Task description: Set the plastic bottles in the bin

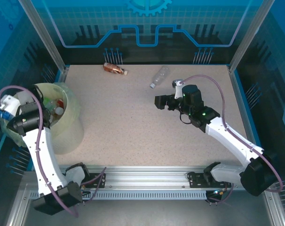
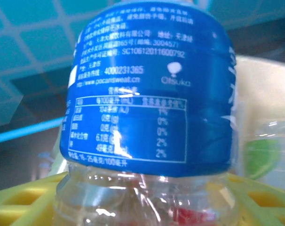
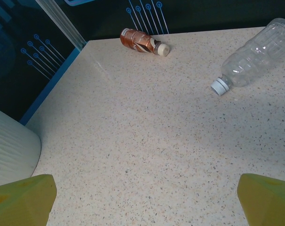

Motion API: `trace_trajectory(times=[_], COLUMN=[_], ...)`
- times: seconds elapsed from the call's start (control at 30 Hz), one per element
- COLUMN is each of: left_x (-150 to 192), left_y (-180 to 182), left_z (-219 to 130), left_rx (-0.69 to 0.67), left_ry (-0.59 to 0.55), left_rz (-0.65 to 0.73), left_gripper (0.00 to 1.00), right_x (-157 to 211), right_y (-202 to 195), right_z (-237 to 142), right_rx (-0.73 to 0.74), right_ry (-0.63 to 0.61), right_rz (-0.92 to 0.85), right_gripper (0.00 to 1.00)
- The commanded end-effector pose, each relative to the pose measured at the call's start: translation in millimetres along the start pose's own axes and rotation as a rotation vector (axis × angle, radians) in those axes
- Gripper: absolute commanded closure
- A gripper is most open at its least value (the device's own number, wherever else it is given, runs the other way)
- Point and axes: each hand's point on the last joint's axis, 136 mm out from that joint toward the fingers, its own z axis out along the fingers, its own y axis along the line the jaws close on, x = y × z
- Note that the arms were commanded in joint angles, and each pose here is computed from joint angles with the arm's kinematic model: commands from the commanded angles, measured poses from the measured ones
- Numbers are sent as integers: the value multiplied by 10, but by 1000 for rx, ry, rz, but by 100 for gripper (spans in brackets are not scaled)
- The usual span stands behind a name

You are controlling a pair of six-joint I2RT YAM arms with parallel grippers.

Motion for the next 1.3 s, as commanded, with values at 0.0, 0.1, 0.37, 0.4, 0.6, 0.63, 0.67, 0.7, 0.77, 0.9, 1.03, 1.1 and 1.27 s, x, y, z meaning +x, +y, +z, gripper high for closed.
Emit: trace_trajectory(times=[0.0,0.1,0.37,0.4,0.6,0.63,0.67,0.7,0.77,0.9,1.03,1.1,1.27], left_x=[170,79,-174,-176,-132,-123,-106,-88,-36,90,283,389,677], left_y=[4,-20,-275,-301,-601,-666,-735,-803,-988,-1336,-1705,-1887,-2294], left_z=[19,-63,-388,-419,-704,-788,-886,-974,-1198,-1546,-1847,-1993,-2338], left_rx=[61,95,294,317,557,611,665,714,837,1019,1181,1260,1471], left_ry=[89,73,66,70,117,129,141,150,157,171,212,238,340], left_rz=[-62,-67,-79,-82,-94,-100,-97,-92,-68,-11,42,66,127], left_gripper=[17,4,1,1,1,1,1,1,1,1,1,1,1], right_x=[-99,-104,-59,-55,-67,-77,-70,-70,-64,-56,-72,-86,-127], right_y=[101,121,105,109,-20,-86,-155,-200,-318,-540,-772,-867,-1093], right_z=[8,27,67,68,143,166,197,225,296,408,526,596,862], right_rx=[-30,-38,-40,-41,21,48,72,83,117,203,283,305,338], right_ry=[1,8,9,10,11,12,18,24,38,68,88,101,134], right_rz=[-16,-6,27,27,41,61,86,107,150,206,249,269,332], right_gripper=[0,0,0,0,0,0,0,0,0,0,0,0,0])
